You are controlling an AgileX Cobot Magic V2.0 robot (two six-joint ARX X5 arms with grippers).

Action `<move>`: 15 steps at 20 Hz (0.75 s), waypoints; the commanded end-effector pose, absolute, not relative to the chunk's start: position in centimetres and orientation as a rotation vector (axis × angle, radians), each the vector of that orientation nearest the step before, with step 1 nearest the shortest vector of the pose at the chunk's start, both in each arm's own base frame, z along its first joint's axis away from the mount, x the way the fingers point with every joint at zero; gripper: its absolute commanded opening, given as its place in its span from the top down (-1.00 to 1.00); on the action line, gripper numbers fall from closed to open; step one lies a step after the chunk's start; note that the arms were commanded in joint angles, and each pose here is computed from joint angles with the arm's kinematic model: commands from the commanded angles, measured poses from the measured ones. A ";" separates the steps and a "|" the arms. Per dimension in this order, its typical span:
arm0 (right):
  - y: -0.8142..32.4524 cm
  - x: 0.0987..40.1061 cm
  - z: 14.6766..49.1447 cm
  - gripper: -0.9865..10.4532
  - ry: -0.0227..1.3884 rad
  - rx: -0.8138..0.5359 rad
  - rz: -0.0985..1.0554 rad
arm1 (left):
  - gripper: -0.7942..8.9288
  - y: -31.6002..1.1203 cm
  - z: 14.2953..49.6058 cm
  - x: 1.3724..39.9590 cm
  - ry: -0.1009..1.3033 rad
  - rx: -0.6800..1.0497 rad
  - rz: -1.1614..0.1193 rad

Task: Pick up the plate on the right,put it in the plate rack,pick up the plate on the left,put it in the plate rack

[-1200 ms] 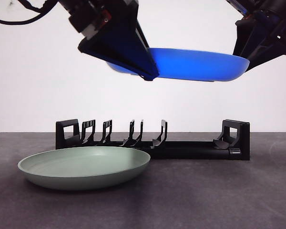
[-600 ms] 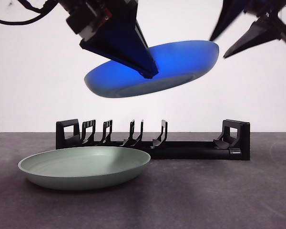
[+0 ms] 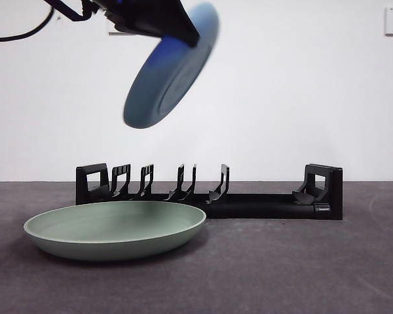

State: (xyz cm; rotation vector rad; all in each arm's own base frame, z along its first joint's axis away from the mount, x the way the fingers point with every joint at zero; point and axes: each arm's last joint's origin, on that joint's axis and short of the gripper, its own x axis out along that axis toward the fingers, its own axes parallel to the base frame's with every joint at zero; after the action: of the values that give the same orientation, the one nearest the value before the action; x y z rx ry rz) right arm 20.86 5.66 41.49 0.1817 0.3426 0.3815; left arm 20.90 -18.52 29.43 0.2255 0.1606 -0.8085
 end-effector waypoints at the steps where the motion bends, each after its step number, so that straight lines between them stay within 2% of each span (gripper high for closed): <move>1: 5.4 20.2 41.9 -0.05 0.315 0.153 0.361 | 0.85 -16.7 30.5 22.5 0.170 -0.087 -0.813; 8: 5.3 19.6 42.1 -0.05 0.305 0.151 0.367 | 0.86 -12.7 31.2 26.0 0.118 -0.380 -0.780; 12: 5.3 19.7 42.1 -0.05 0.306 0.151 0.367 | 0.86 -11.5 29.7 28.3 0.147 -0.459 -0.727; 15: 5.3 19.7 42.1 -0.05 0.309 0.151 0.366 | 0.86 -11.1 28.4 29.6 0.172 -0.490 -0.739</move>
State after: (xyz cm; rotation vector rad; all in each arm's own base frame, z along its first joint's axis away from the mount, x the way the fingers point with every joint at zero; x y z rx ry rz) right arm 19.60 5.29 42.09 0.1583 0.3132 0.3672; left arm 29.48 -11.14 28.39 -0.4535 0.1739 -0.7235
